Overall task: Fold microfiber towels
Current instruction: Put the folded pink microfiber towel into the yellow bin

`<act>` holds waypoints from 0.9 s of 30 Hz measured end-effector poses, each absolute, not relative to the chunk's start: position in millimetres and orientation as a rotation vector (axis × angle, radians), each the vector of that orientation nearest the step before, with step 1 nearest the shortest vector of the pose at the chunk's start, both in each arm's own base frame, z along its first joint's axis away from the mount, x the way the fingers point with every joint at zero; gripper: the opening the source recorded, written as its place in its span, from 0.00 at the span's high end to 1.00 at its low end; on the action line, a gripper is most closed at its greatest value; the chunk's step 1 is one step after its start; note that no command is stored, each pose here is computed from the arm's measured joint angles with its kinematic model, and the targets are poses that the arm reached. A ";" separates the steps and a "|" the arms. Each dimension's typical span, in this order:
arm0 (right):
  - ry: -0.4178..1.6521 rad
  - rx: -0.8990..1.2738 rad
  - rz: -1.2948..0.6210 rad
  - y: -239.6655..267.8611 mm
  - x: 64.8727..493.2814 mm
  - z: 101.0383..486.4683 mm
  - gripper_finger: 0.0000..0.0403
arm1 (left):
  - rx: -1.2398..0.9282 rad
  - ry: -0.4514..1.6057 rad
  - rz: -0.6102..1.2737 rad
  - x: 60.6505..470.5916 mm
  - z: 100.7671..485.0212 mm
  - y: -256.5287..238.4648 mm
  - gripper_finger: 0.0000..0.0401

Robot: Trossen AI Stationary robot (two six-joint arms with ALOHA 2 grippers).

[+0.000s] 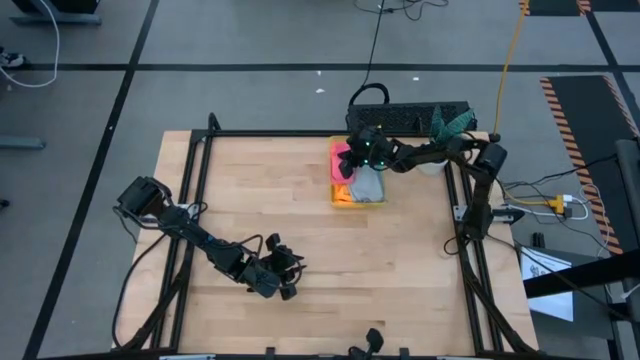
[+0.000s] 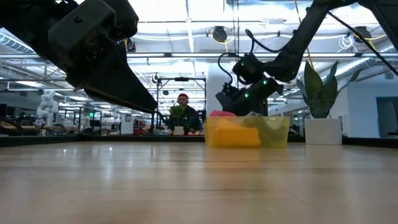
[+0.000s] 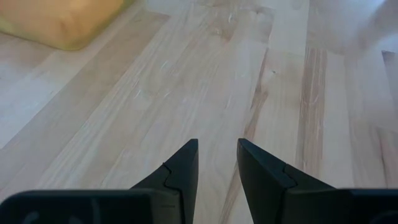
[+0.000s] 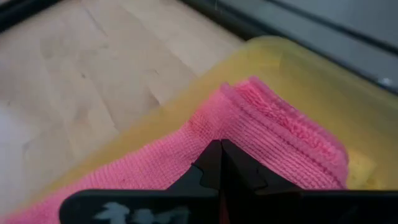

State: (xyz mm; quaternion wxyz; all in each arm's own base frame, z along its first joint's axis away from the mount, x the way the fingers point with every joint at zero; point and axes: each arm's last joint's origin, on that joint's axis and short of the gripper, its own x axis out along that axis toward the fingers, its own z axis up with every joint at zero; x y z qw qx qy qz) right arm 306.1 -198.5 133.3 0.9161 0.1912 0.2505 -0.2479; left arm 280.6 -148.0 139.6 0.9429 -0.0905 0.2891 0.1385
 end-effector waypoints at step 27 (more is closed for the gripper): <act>0.625 0.300 -0.424 -149.1 315.9 142.2 1.00 | -0.186 0.592 0.285 280.4 139.4 -147.8 0.72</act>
